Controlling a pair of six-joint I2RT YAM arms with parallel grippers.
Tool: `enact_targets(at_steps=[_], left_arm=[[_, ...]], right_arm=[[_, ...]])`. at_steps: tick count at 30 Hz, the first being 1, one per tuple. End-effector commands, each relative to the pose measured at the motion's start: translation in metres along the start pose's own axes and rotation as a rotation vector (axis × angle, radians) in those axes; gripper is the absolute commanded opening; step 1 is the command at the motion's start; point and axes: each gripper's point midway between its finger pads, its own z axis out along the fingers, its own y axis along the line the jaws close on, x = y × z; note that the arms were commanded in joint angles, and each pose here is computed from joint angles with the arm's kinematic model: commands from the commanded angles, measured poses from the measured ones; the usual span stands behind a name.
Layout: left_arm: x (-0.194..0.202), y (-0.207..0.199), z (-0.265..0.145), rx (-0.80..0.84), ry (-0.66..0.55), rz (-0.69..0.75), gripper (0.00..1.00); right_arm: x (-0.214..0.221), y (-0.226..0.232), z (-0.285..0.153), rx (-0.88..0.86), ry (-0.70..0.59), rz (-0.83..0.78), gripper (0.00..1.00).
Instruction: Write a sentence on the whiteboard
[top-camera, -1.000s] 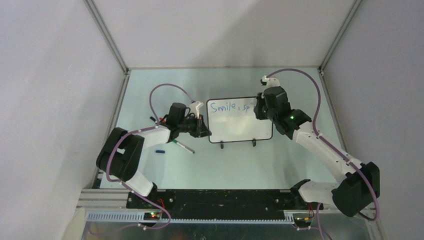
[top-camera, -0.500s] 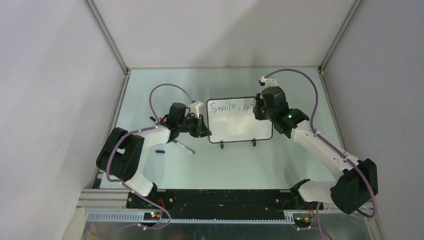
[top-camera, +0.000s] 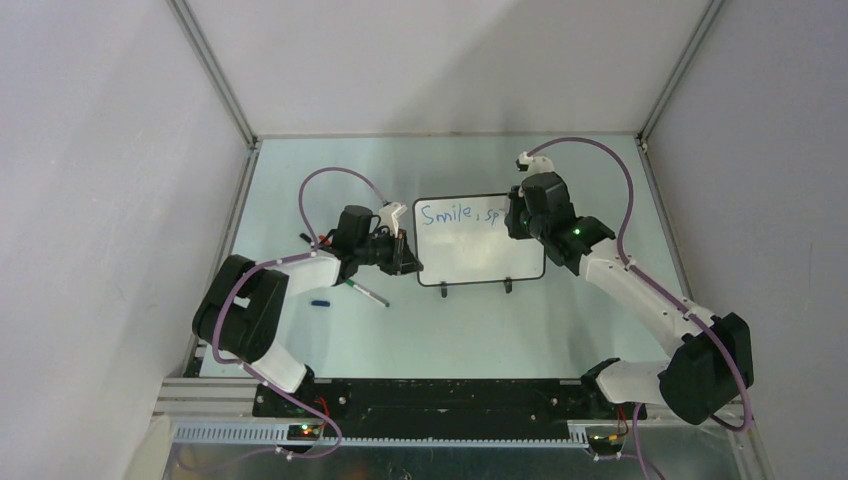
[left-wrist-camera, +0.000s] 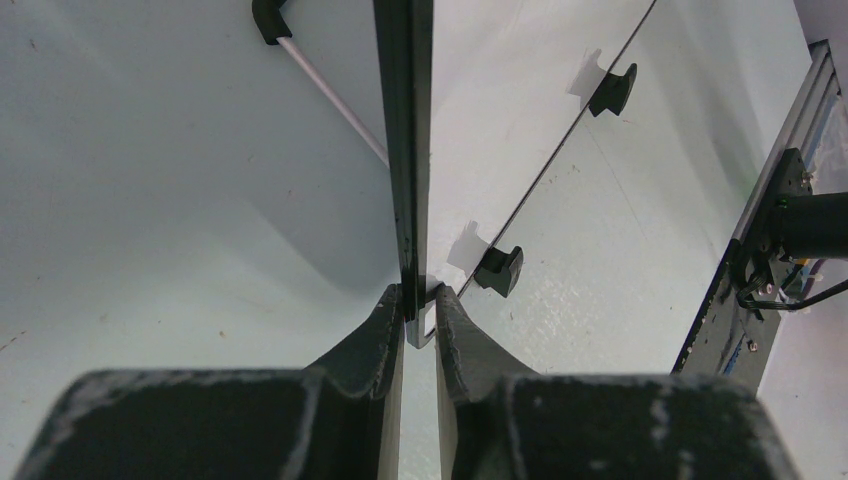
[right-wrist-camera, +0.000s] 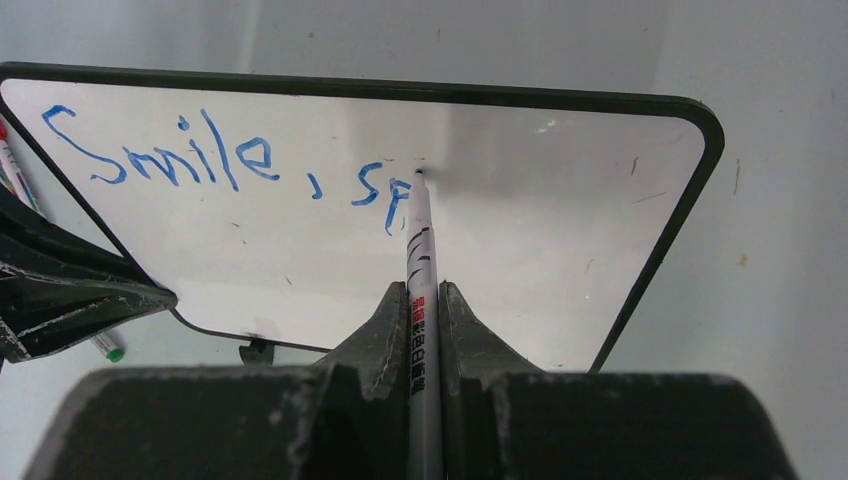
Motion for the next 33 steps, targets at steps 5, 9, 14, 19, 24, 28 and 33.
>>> enact_targets(at_steps=[5,9,14,19,24,28,33], left_arm=[[-0.015,-0.003,-0.003,-0.013,-0.028,0.056,0.16],[-0.016,-0.004,-0.004,-0.011,-0.03,0.058,0.16],[-0.015,-0.004,-0.004,-0.011,-0.029,0.058,0.16],[-0.015,-0.004,-0.004,-0.012,-0.029,0.059,0.16],[-0.014,-0.004,-0.003,-0.011,-0.026,0.057,0.16],[-0.015,-0.004,-0.003,-0.011,-0.027,0.057,0.16],[-0.014,-0.004,-0.003,-0.009,-0.027,0.057,0.16]], right_arm=[[-0.011,-0.003,0.007,0.025,-0.045,0.017,0.0],[-0.008,-0.003,0.009,0.031,-0.034,0.016,0.0],[-0.007,-0.004,0.01,0.037,-0.029,0.017,0.0],[-0.003,-0.004,0.008,0.039,-0.014,0.014,0.0],[0.001,-0.002,0.006,0.034,-0.003,-0.004,0.0],[0.006,0.0,0.006,0.037,0.014,-0.02,0.0],[0.01,0.0,0.004,0.041,0.027,-0.027,0.0]])
